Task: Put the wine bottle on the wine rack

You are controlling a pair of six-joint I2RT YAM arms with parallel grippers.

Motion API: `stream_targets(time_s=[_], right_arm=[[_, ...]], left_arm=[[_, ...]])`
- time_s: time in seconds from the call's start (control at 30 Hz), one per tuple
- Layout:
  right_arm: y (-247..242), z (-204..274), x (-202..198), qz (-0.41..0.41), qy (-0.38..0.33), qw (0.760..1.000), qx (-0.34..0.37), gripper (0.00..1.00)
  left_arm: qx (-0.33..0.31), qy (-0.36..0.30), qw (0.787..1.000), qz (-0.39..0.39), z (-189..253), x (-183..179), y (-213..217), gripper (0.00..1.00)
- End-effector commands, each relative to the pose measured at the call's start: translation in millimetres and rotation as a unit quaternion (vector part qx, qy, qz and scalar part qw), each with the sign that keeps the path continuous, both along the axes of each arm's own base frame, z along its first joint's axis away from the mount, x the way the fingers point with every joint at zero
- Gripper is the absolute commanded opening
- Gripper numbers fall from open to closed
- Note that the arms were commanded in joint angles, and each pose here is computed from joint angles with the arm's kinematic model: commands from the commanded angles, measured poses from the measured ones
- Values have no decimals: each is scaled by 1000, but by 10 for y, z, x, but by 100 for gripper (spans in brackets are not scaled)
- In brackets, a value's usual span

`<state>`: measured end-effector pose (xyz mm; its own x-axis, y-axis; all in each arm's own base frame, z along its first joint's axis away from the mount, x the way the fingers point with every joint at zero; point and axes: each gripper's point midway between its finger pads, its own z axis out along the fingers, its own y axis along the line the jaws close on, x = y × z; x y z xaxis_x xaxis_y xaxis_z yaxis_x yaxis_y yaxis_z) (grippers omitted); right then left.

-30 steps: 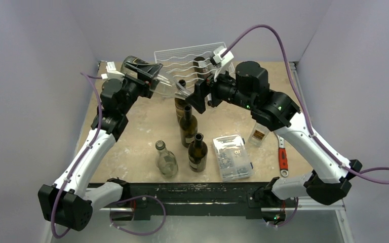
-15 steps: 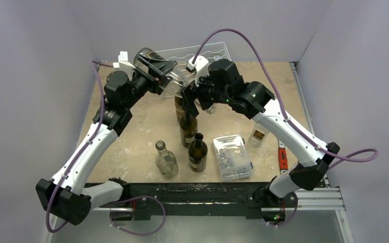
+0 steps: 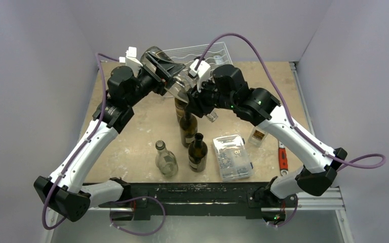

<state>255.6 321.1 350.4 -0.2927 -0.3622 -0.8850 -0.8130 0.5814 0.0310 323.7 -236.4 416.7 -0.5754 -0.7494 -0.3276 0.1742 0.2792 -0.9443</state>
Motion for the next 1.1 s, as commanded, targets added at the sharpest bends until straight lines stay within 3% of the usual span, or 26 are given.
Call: stream_targets(time_s=[0.0,0.03,0.17,0.27,0.4,0.47,0.7,1.07], right_arm=[[23,169,-92,28,-35,999,30,11],[20,206,-92,26,-41,998,39,0],[20,440,-139,-1,-45,990,131,0],[71,634,-286,17,-37,977,207,0],[169,836,-447,51,-17,960,274,0],[203,907,-473,53,0,954,296,0],[131,1034,-393,25,12,948,318,0],[-77,1134,-77,-12,27,937,347,0]], left_arm=[[-67,-123,990,-8,987,-250,43,0],[-65,-122,990,-9,1002,-242,37,0],[-39,-89,995,-6,864,-203,26,1],[-32,-71,997,5,773,-161,46,30],[-38,-68,997,8,839,-134,45,86],[-23,-60,998,9,851,-141,54,97],[17,-61,997,39,875,-163,191,99],[88,-150,984,49,1030,-215,289,100]])
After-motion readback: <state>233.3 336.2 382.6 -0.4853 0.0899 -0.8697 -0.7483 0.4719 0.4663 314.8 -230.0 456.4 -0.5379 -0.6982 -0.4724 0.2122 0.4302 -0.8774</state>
